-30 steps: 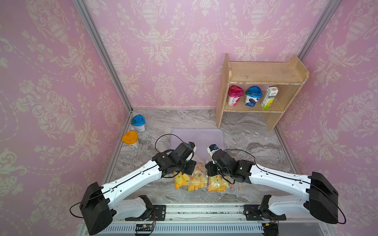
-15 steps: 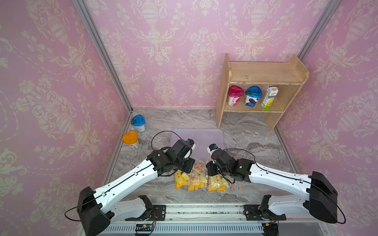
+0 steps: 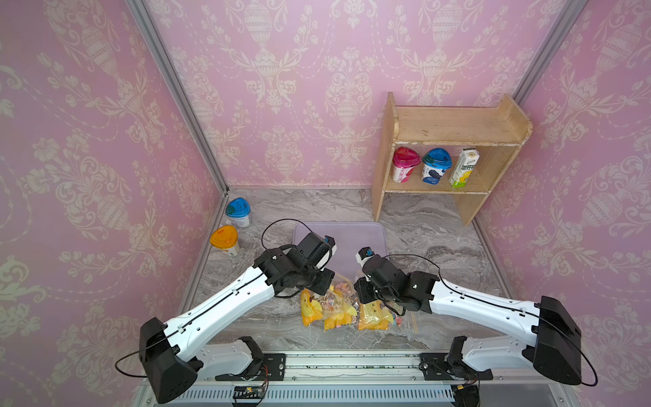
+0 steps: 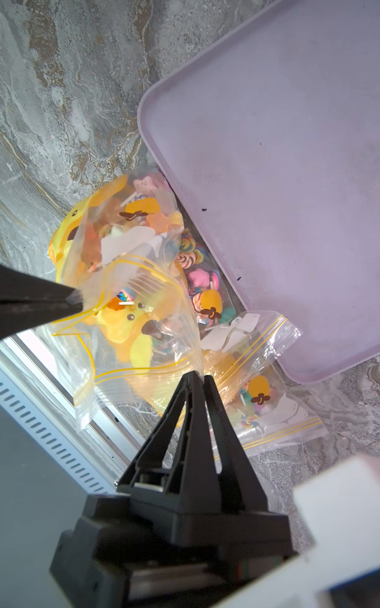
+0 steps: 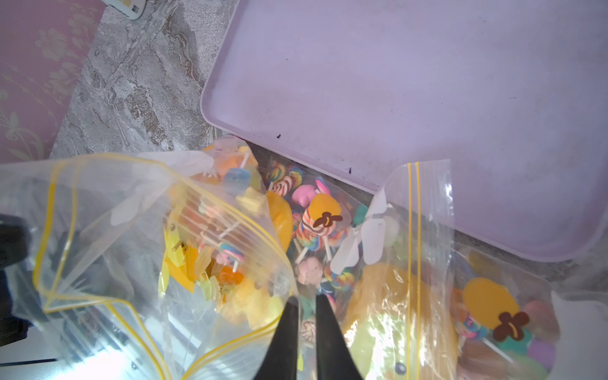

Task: Pour candies out of the ziploc bag
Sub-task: Open the ziploc bag at the center of the board, then pick up the ziploc bag from the center of the board.

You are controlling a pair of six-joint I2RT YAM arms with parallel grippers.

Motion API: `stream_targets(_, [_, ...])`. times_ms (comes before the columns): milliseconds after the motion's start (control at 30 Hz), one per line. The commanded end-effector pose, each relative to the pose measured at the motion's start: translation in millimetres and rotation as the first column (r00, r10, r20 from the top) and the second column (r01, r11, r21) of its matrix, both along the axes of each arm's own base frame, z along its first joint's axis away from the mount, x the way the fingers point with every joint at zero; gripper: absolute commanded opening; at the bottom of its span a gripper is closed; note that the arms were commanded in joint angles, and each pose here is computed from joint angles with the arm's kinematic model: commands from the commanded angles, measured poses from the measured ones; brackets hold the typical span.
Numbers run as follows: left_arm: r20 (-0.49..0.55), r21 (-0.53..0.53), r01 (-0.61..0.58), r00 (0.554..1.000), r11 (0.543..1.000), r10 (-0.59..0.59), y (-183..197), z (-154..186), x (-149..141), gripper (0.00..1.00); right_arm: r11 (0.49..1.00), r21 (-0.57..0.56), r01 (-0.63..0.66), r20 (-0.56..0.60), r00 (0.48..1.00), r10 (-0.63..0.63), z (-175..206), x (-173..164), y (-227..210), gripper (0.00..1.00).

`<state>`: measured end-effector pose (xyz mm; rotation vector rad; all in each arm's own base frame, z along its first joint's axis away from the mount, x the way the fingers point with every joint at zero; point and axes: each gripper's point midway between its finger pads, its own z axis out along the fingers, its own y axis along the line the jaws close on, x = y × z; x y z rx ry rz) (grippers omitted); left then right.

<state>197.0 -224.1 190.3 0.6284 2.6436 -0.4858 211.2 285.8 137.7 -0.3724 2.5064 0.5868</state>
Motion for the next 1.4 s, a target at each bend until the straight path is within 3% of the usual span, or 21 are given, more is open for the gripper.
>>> stream_targets(0, [0.016,-0.016,0.018,1.000,1.000,-0.018,-3,13,2,0.00,1.000,-0.014,-0.002,0.019,1.000,0.002,9,0,1,0.16])
stream_targets(267, [0.051,-0.053,0.004,0.999,0.999,-0.001,-7,25,8,0.02,0.999,-0.042,0.013,0.025,1.000,-0.012,8,-1,0,0.21])
stream_targets(367, [0.072,-0.093,-0.018,0.997,0.996,0.025,-9,32,11,0.26,0.999,-0.047,0.014,0.034,0.999,-0.012,11,-3,-3,0.28])
stream_targets(467, [0.105,-0.126,-0.044,0.993,0.991,0.058,-7,38,14,0.43,0.998,-0.056,0.024,0.051,0.998,-0.021,13,-3,-9,0.34])
stream_targets(667, [0.161,-0.185,-0.084,0.980,0.979,0.115,3,45,15,0.68,0.994,-0.104,0.030,0.082,0.996,-0.021,27,-1,-20,0.38])
stream_targets(767, [0.165,-0.204,-0.136,0.971,0.969,0.171,16,42,20,0.76,0.998,-0.068,0.010,0.100,0.995,-0.003,44,-3,-19,0.43])
stream_targets(933, [0.095,-0.260,-0.275,0.947,0.926,0.308,40,18,26,0.81,0.994,0.054,-0.093,0.111,0.990,0.087,69,-14,1,0.57])
stream_targets(1033, [0.056,-0.308,-0.345,0.924,0.886,0.379,51,3,27,0.83,0.983,0.097,-0.157,0.084,0.985,0.149,72,-20,18,0.59])
stream_targets(1167, [-0.005,-0.352,-0.409,0.901,0.842,0.435,59,-18,24,0.84,0.978,0.067,-0.197,0.035,0.980,0.195,54,-21,35,0.59])
stream_targets(1367, [-0.043,-0.363,-0.448,0.884,0.817,0.465,65,-37,17,0.84,0.983,0.003,-0.185,-0.013,0.983,0.185,25,-12,46,0.57])
